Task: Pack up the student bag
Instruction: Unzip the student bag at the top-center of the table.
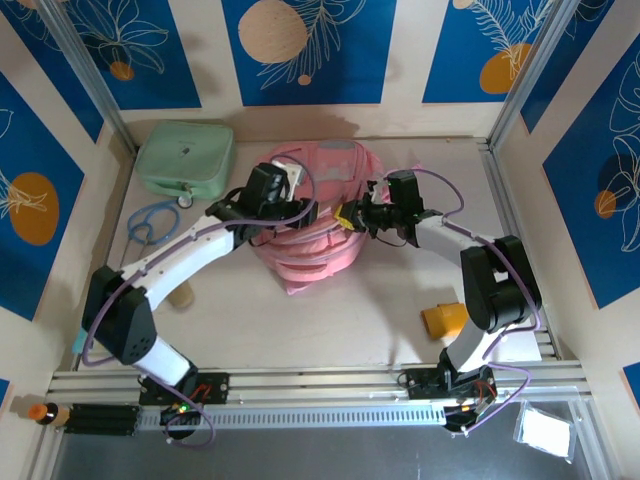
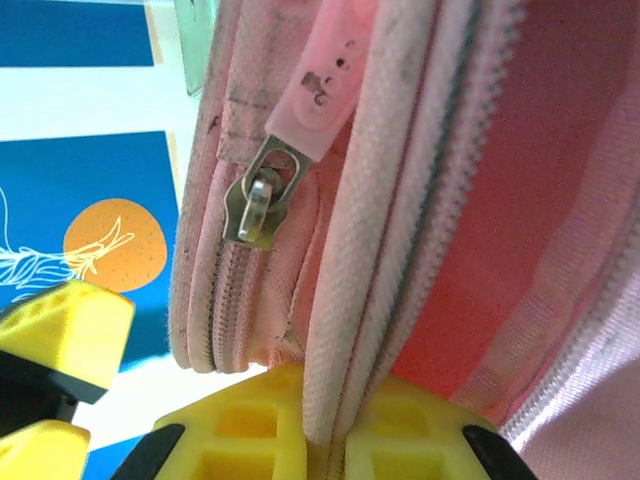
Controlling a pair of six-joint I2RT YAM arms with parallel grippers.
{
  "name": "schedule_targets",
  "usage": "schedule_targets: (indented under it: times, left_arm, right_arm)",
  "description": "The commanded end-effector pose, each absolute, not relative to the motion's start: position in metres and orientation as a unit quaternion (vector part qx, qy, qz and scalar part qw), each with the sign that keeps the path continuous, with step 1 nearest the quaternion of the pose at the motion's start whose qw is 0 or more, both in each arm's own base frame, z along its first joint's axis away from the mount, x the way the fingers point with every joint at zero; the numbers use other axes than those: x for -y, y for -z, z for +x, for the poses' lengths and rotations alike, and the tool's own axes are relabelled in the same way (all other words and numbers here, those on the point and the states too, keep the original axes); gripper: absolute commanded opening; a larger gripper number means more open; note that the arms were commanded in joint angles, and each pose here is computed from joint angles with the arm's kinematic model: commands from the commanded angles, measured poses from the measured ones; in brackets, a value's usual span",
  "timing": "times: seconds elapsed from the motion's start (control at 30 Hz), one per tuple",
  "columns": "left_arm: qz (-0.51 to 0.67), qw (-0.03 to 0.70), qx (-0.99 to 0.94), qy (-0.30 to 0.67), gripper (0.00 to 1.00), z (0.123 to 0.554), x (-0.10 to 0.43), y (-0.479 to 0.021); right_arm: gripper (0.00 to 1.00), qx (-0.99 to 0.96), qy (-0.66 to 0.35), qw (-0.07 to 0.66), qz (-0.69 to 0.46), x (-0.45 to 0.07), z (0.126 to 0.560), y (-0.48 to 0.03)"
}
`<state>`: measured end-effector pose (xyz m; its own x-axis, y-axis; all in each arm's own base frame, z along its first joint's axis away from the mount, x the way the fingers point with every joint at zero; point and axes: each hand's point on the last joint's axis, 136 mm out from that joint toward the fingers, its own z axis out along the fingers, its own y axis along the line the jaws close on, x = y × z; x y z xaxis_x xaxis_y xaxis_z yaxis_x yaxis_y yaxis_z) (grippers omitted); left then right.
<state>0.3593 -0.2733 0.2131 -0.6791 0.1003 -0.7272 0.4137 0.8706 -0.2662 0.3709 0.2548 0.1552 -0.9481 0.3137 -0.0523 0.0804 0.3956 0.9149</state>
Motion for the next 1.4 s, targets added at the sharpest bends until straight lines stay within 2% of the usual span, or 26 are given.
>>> schedule_targets:
  times: [0.0,0.17,0.3,0.5,0.63,0.83,0.97,1.37]
  left_arm:
    - [0.063,0.329,-0.917,0.218,0.65,0.333,0.267,-0.193]
    - [0.037,0.332,-0.909,0.25,0.64,0.315,0.285,-0.185]
    - [0.031,0.339,-0.914,0.22,0.61,0.308,0.297,-0.171]
    - [0.021,0.332,-0.919,0.213,0.5,0.315,0.318,-0.157]
    - [0.011,0.331,-0.923,0.194,0.38,0.324,0.324,-0.153]
    - [0.009,0.324,-0.934,0.153,0.36,0.332,0.323,-0.144]
    - [-0.002,0.328,-0.937,0.122,0.25,0.332,0.313,-0.14]
    - [0.01,0.314,-0.942,0.115,0.11,0.327,0.314,-0.13]
  right_arm:
    - [0.07,-0.811,-0.568,0.134,0.049,-0.276,0.372,-0.186]
    - [0.07,-0.808,-0.575,0.126,0.039,-0.284,0.369,-0.187]
    - [0.07,-0.808,-0.575,0.124,0.041,-0.285,0.369,-0.186]
    - [0.07,-0.807,-0.576,0.123,0.039,-0.287,0.369,-0.187]
    - [0.07,-0.806,-0.577,0.122,0.037,-0.289,0.368,-0.189]
    - [0.07,-0.806,-0.578,0.122,0.036,-0.29,0.367,-0.19]
    - [0.07,-0.807,-0.576,0.124,0.038,-0.289,0.367,-0.19]
    - [0.07,-0.809,-0.573,0.128,0.044,-0.286,0.37,-0.191]
